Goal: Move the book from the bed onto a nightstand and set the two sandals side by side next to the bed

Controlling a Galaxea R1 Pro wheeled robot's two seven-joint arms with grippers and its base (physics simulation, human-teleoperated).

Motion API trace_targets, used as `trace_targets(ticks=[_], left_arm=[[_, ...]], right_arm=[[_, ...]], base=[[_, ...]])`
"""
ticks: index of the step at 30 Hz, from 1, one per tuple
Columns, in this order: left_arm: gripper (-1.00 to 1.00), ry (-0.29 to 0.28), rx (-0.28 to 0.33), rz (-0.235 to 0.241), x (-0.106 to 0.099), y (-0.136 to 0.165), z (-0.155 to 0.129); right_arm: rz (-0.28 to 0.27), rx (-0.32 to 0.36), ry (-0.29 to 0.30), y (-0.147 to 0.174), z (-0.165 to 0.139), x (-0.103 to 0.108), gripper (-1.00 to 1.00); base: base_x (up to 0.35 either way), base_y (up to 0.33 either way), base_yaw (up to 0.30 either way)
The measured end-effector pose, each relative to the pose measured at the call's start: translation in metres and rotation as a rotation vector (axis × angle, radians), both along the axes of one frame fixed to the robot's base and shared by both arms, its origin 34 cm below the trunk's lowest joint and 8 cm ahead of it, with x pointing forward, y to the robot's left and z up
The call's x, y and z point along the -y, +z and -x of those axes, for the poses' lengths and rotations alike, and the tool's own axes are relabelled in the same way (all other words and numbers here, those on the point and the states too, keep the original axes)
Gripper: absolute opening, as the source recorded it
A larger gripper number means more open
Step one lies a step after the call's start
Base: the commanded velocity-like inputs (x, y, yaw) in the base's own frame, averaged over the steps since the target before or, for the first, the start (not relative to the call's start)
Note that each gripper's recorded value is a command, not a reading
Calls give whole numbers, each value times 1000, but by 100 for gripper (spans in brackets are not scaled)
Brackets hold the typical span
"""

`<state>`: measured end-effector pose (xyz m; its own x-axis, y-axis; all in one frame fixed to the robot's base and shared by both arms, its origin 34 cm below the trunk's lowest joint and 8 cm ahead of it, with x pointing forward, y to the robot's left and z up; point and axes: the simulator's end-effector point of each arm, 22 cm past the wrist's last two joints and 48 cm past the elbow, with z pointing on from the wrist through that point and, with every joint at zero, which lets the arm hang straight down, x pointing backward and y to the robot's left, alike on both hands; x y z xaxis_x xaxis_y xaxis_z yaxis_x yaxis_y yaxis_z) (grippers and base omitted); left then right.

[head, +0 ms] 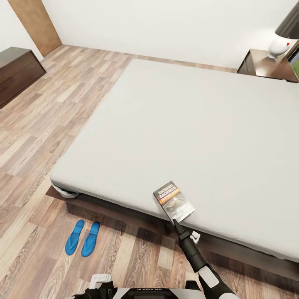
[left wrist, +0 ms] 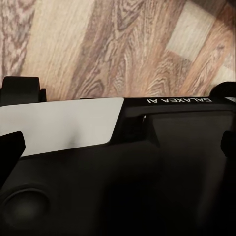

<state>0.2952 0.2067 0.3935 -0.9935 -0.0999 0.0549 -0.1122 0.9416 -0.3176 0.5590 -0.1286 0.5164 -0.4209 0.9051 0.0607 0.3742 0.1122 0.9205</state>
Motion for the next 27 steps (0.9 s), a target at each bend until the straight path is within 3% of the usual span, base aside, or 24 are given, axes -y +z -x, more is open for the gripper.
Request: trace_targets(ticks=[27], left_arm=[[100,0,-1,0,0,41,1]], right_arm=[[-1,-4,-1,40,2,0,-100]], base=[[0,0,0]])
